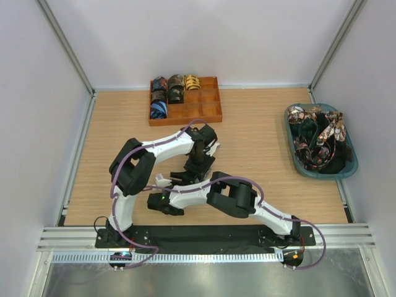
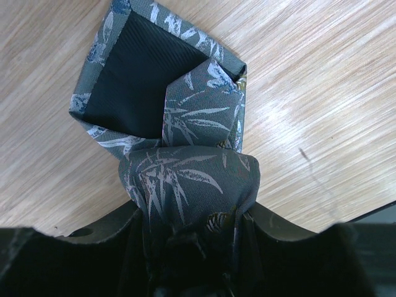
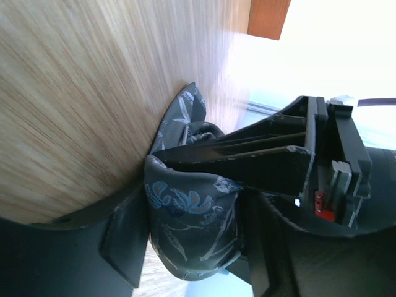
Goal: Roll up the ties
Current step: Place the rolled tie into the container
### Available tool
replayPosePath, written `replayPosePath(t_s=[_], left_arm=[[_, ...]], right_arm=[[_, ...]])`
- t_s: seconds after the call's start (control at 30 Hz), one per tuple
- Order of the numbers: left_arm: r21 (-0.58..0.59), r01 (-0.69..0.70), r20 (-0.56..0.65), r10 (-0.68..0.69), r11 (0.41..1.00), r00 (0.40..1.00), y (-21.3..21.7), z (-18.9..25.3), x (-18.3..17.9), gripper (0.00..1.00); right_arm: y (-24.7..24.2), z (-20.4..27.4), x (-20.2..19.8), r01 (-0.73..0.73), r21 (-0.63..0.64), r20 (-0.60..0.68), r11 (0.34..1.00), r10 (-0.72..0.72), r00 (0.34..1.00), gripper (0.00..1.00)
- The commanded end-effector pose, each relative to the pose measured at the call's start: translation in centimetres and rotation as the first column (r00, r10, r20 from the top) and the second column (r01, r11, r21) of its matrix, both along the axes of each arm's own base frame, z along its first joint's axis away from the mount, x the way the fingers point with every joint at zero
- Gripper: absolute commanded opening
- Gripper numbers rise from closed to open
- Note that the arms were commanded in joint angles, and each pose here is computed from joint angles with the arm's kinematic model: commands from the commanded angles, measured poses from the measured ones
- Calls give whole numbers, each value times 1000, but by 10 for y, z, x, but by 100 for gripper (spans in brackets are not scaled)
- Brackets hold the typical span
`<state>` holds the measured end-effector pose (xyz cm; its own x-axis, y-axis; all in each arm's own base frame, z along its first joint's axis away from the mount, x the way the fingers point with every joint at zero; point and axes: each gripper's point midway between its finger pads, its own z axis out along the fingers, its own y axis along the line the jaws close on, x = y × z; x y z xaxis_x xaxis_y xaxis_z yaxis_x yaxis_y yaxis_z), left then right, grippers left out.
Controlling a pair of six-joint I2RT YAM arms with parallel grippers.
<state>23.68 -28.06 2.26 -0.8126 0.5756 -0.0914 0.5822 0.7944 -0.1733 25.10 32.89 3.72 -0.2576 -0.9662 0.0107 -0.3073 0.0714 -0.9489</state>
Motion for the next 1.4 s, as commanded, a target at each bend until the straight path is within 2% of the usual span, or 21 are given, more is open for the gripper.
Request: replayPosePath(t_s=[0.0, 0.07, 0.23, 0.33, 0.43, 0.6, 0.63, 0.8, 0.87, 1.0, 1.07, 1.2, 1.37], left_arm=[[267, 54, -275, 22, 962, 961, 73, 16, -69, 21], [270, 64, -283, 15, 961, 959, 74, 15, -70, 21], [264, 67, -276, 9, 962, 961, 74, 17, -69, 22], [241, 61, -255, 3, 969, 967, 68, 19, -64, 23], [228, 58, -233, -4, 972, 973, 64, 25, -58, 29], [197, 58, -196, -19, 979, 980, 53, 33, -46, 38], [192, 59, -193, -21, 980, 981, 51, 34, -44, 48], [140, 59, -142, -39, 988, 989, 35, 45, -29, 66], [131, 60, -121, -44, 990, 992, 32, 51, -23, 78], [122, 71, -100, -59, 990, 993, 27, 55, -16, 80], [103, 66, -71, -59, 992, 996, 23, 61, -10, 85], [16, 52, 42, -53, 999, 998, 6, 78, 11, 100], [-114, 26, 219, 0, 993, 976, -16, 113, 44, 100]], right_arm=[[-69, -55, 13, 107, -247, -199, 963, -159, 967, 60], [-70, -58, 12, 107, -258, -205, 960, -163, 965, 50], [-66, -60, 11, 121, -224, -218, 967, -171, 961, 34], [-60, -60, 9, 118, -193, -229, 974, -161, 960, 30], [-55, -61, 7, 113, -171, -241, 979, -153, 958, 26], [-42, -59, 3, 105, -94, -272, 990, -127, 954, 23], [-40, -59, 3, 103, -87, -274, 991, -124, 954, 22], [-34, -57, 1, 97, -60, -286, 993, -110, 952, 20], [-33, -57, 1, 99, -48, -292, 994, -109, 950, 20], [-33, -59, -1, 97, -40, -306, 995, -104, 946, 20], [-33, -59, -1, 98, -38, -305, 994, -105, 946, 19], [-32, -61, -2, 103, -7, -319, 995, -100, 942, 19], [-24, -58, -3, 115, 69, -335, 991, -86, 938, 18]])
